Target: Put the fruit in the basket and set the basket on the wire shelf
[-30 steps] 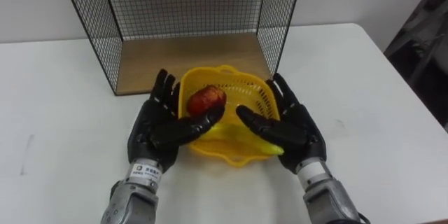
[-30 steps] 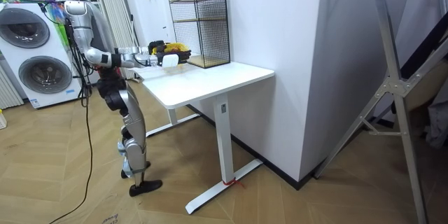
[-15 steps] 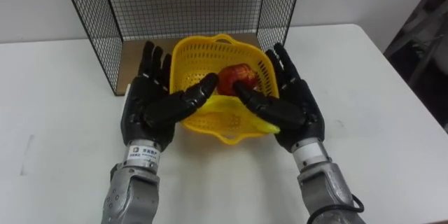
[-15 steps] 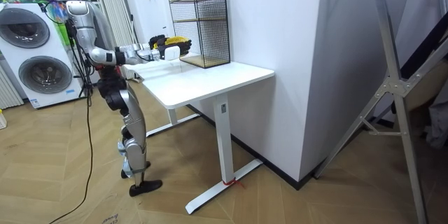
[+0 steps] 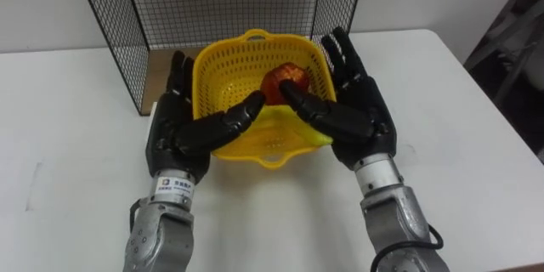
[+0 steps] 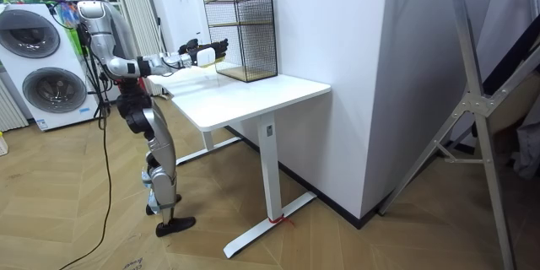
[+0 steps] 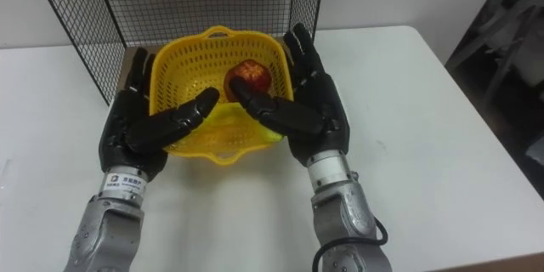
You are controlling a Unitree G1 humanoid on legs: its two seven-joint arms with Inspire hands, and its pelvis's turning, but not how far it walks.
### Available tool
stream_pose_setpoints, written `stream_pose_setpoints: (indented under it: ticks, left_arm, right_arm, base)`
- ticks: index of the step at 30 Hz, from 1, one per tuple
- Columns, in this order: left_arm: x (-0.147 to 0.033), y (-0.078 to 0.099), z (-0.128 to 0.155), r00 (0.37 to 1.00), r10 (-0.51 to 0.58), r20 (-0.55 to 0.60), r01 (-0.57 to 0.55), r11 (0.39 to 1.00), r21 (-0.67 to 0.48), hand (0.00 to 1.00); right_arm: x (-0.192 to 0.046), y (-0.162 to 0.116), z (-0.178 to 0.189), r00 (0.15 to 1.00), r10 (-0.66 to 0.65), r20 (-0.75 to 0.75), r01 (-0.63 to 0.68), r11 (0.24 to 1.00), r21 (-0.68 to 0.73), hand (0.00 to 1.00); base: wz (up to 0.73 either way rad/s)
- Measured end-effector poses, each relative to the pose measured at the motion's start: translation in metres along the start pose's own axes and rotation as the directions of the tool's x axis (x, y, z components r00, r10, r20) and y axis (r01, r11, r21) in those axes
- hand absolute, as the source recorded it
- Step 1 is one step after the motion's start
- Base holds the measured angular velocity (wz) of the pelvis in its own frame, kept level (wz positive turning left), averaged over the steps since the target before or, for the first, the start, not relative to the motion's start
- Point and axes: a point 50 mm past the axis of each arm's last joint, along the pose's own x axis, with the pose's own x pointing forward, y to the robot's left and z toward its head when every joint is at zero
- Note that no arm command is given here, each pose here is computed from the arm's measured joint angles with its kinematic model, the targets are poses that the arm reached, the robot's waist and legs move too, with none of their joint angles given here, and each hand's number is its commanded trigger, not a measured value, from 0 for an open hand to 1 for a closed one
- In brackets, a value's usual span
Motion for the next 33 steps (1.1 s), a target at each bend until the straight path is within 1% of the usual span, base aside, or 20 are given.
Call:
stream_pose_setpoints:
  ticks: [7, 15, 18, 26, 29, 30, 33]
  left_arm:
    - [-0.002, 0.002, -0.005, 1.0, 0.012, -0.023, -0.012, 1.0, 0.008, 0.0]
    - [-0.005, 0.006, -0.008, 0.997, 0.066, -0.04, -0.064, 0.997, 0.032, 0.0]
    - [-0.006, 0.008, -0.007, 0.997, 0.062, -0.04, -0.059, 0.996, 0.068, 0.0]
    - [-0.008, 0.011, -0.011, 0.996, 0.071, -0.061, -0.066, 0.995, 0.08, 0.0]
    - [-0.008, 0.012, -0.01, 0.996, 0.073, -0.057, -0.068, 0.994, 0.083, 0.0]
    - [-0.008, 0.013, -0.01, 0.996, 0.07, -0.057, -0.064, 0.993, 0.1, 0.0]
    - [-0.008, 0.013, -0.009, 0.996, 0.064, -0.055, -0.058, 0.992, 0.109, 0.0]
  right_arm:
    - [0.0, 0.0, 0.0, 1.0, -0.001, 0.001, 0.001, 1.0, 0.002, 0.0]
    - [-0.002, 0.0, -0.007, 0.999, -0.003, -0.034, 0.003, 1.0, 0.002, 0.0]
    - [-0.003, -0.002, -0.009, 0.999, -0.007, -0.052, 0.007, 1.0, 0.003, 0.0]
    - [-0.005, -0.005, -0.012, 0.997, -0.015, -0.073, 0.014, 1.0, -0.01, 0.0]
    - [-0.007, -0.009, -0.015, 0.994, -0.021, -0.111, 0.018, 0.999, -0.03, 0.0]
    - [-0.008, -0.01, -0.017, 0.992, -0.024, -0.124, 0.019, 0.999, -0.037, 0.0]
    - [-0.007, -0.01, -0.015, 0.993, -0.013, -0.118, 0.006, 0.998, -0.065, 0.0]
  base:
    - [0.03]
    - [0.0]
    - [-0.1]
    - [-0.11]
    - [-0.22]
    - [-0.06]
    - [0.07]
